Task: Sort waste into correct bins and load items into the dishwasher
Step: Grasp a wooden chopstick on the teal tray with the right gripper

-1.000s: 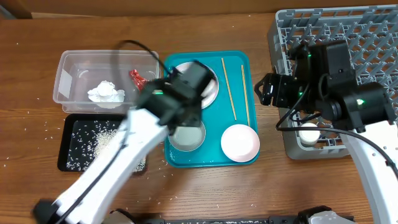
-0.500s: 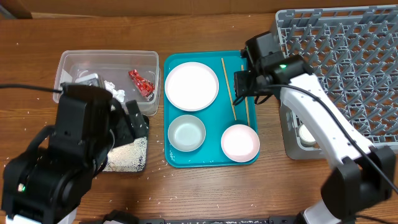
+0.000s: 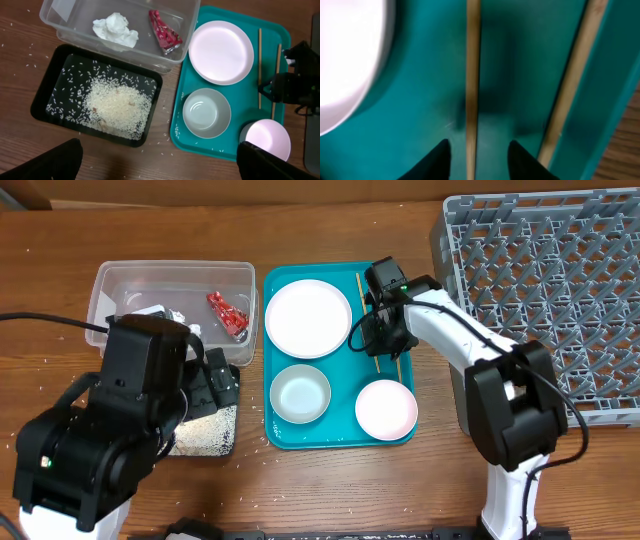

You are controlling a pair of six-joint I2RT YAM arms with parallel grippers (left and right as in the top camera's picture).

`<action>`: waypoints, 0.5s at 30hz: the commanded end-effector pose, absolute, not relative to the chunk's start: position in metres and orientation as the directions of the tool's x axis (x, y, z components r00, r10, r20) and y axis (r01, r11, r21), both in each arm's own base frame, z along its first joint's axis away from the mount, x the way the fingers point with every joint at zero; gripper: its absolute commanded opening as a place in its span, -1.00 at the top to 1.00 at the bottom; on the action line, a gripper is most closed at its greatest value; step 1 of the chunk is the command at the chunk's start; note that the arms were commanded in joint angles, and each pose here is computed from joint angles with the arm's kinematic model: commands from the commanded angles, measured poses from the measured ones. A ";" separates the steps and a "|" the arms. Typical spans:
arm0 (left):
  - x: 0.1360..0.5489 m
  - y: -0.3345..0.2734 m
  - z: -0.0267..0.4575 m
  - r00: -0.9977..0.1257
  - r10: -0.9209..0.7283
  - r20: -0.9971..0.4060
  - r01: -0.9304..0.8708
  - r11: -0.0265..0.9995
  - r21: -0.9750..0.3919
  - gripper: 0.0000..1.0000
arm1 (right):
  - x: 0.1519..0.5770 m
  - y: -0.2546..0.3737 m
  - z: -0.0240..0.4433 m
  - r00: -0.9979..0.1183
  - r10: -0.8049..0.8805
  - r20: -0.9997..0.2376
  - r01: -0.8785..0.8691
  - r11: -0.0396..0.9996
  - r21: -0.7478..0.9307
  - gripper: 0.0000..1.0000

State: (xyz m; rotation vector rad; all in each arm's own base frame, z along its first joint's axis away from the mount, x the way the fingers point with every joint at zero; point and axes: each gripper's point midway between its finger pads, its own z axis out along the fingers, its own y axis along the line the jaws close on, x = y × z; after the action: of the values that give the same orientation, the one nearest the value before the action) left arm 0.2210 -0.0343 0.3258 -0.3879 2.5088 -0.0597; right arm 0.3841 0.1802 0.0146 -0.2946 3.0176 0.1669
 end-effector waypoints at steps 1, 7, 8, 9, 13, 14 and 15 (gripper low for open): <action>0.226 -0.033 0.326 -0.782 -0.285 -0.555 -0.268 0.957 -0.114 -1.00 | 0.386 0.189 0.011 -0.972 -0.203 -0.120 -0.215 0.971 0.100 0.56; 0.233 -0.035 0.319 -0.800 -0.280 -0.531 -0.272 0.958 -0.095 -1.00 | 0.392 0.187 0.014 -0.973 -0.187 -0.138 -0.202 0.974 0.100 0.92; 0.234 -0.035 0.317 -0.803 -0.279 -0.527 -0.273 0.958 -0.091 -1.00 | 0.394 0.186 0.016 -0.973 -0.183 -0.141 -0.198 0.975 0.099 0.92; 0.235 -0.036 0.316 -0.806 -0.278 -0.522 -0.273 0.958 -0.087 -1.00 | 0.396 0.185 0.020 -0.973 -0.180 -0.144 -0.195 0.976 0.099 0.92; 0.231 -0.037 0.304 -0.845 -0.267 -0.463 -0.272 0.961 -0.057 -1.00 | 0.406 0.183 0.050 -0.970 -0.164 -0.178 -0.185 0.977 0.107 0.92; 0.228 -0.038 0.301 -0.857 -0.264 -0.443 -0.269 0.962 -0.052 -1.00 | 0.410 0.182 0.062 -0.968 -0.158 -0.196 -0.182 0.977 0.110 0.92; 0.227 -0.038 0.299 -0.863 -0.262 -0.432 -0.269 0.962 -0.045 -1.00 | 0.414 0.181 0.075 -0.965 -0.151 -0.217 -0.178 0.977 0.115 0.92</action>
State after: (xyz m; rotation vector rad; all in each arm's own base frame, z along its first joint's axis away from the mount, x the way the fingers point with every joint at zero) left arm 0.2274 -0.0373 0.3001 -0.3829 2.6463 0.0228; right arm 0.3881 0.1806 0.0270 -0.2809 3.0395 0.1578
